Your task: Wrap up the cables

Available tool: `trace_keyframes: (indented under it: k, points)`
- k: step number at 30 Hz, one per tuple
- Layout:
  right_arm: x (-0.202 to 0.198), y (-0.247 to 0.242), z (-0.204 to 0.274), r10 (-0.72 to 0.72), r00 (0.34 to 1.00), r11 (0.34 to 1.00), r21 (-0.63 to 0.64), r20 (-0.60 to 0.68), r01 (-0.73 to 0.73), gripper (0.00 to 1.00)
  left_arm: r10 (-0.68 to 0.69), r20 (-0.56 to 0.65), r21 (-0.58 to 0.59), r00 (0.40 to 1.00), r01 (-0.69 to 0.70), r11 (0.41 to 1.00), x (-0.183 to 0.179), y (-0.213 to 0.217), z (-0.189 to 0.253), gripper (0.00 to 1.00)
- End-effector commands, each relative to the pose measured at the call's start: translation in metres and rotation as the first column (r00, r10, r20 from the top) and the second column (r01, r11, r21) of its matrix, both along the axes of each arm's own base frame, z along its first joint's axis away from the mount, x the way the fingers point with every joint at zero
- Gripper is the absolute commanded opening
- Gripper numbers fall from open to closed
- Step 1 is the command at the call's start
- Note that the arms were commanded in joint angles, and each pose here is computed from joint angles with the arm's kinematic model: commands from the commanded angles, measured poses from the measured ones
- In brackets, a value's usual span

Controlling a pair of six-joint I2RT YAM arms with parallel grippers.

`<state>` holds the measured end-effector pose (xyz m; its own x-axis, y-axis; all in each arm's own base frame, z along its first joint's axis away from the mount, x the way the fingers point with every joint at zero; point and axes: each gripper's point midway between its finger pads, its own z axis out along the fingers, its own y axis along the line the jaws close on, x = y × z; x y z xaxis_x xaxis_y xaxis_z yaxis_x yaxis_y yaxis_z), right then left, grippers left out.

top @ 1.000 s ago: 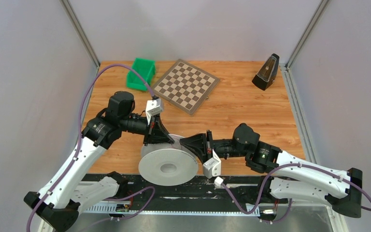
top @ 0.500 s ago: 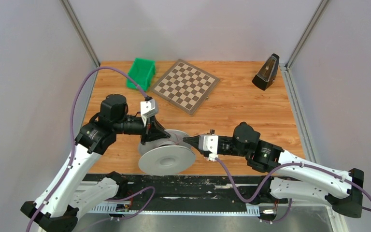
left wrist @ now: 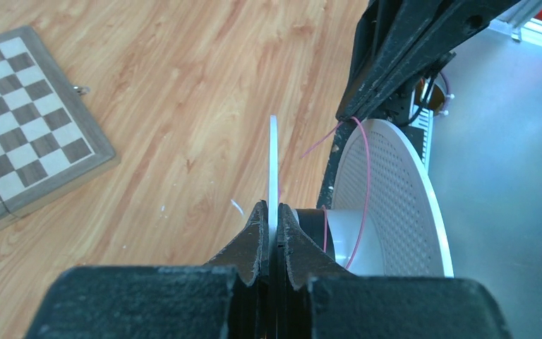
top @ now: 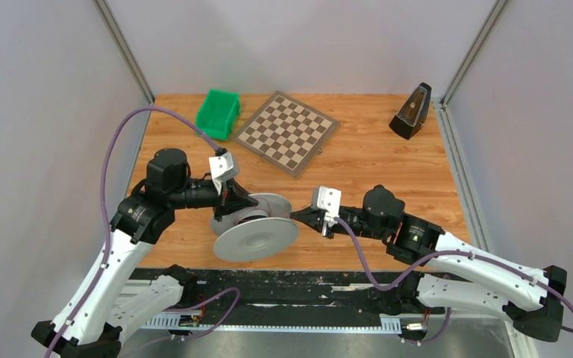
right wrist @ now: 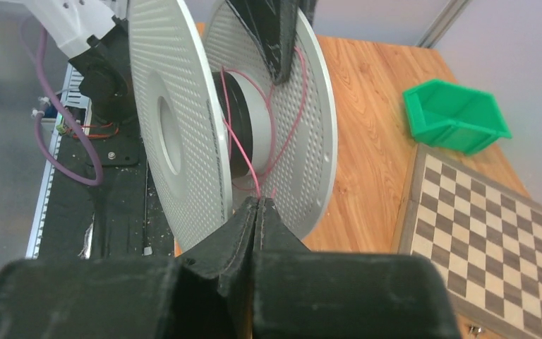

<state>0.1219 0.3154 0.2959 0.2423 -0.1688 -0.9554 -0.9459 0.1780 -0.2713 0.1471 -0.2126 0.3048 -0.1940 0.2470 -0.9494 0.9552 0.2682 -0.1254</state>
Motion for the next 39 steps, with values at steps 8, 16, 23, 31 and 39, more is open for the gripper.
trace_keyframes:
  k: [8, 16, 23, 31, 39]
  points:
    - [0.002, -0.006, 0.01, 0.05, 0.962, 0.996, 0.088, -0.269, -0.028, 0.0, 0.036, 0.066, -0.216, 0.997, -0.021, 0.976, 0.002, -0.001, 0.058, 0.0]
    - [-0.005, -0.002, 0.007, 0.086, 0.93, 0.992, 0.116, -0.357, -0.047, 0.0, 0.018, 0.075, -0.335, 0.997, 0.008, 0.942, -0.004, -0.003, 0.081, 0.0]
    - [-0.007, 0.009, 0.021, 0.156, 0.86, 0.972, 0.23, -0.485, -0.047, 0.0, 0.048, 0.003, -0.505, 0.999, -0.04, 0.862, -0.001, -0.004, 0.105, 0.0]
    - [0.005, 0.019, 0.019, 0.16, 0.804, 0.949, 0.313, -0.572, 0.034, 0.0, 0.181, -0.011, -0.582, 0.983, -0.153, 0.798, 0.017, 0.005, 0.112, 0.0]
    - [0.03, 0.008, 0.027, 0.129, 0.754, 0.853, 0.459, -0.644, 0.246, 0.0, 0.276, -0.128, -0.677, 0.953, -0.287, 0.678, 0.038, 0.016, 0.106, 0.0]
